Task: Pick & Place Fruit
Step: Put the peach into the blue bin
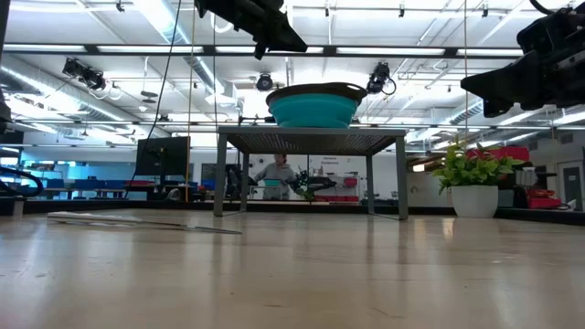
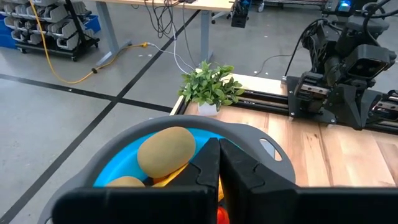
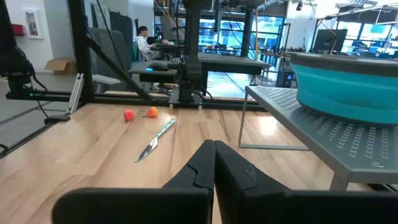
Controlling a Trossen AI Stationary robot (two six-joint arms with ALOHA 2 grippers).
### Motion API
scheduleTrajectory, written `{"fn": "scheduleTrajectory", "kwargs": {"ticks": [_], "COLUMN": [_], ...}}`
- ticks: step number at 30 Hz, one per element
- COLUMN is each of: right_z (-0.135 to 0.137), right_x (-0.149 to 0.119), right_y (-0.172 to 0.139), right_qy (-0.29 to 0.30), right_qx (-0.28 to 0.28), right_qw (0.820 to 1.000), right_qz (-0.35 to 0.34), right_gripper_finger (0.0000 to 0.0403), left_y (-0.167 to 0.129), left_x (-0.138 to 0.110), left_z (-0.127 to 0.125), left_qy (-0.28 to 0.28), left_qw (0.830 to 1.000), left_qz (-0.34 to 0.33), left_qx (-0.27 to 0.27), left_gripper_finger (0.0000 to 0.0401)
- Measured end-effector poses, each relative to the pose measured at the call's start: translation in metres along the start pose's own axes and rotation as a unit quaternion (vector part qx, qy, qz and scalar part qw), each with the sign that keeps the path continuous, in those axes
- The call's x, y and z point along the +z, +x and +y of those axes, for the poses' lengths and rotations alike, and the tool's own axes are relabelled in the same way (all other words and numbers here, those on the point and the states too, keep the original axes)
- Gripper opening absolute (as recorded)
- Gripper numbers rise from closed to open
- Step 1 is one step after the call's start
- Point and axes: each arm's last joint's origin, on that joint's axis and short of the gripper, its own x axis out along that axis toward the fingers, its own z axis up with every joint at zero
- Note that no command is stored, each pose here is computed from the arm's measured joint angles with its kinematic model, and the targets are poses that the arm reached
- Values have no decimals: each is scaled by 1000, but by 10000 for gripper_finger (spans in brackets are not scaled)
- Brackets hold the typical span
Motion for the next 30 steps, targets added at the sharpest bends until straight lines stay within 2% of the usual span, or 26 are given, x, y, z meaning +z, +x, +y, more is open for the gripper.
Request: {"fn": "scheduleTrajectory", "kwargs": {"ticks": [7, 20, 30], "right_z": [0, 0, 0], "right_x": [0, 0, 0], "right_y": [0, 0, 0], "right_qy": [0, 0, 0], "right_qx": [0, 0, 0], "right_qw": [1000, 1000, 1000], "right_qz": [0, 0, 0], "right_gripper_finger": [7, 7, 7], "left_y": [1, -5, -13], "left_x": [0, 8, 10], "left_z": [-5, -39, -42], "left_qy": [-2, 17, 17], "left_qw": [1000, 998, 998], "left_qz": [-1, -12, -6], "left_qx": [-14, -58, -61], "left_gripper_finger": [6, 4, 2]}}
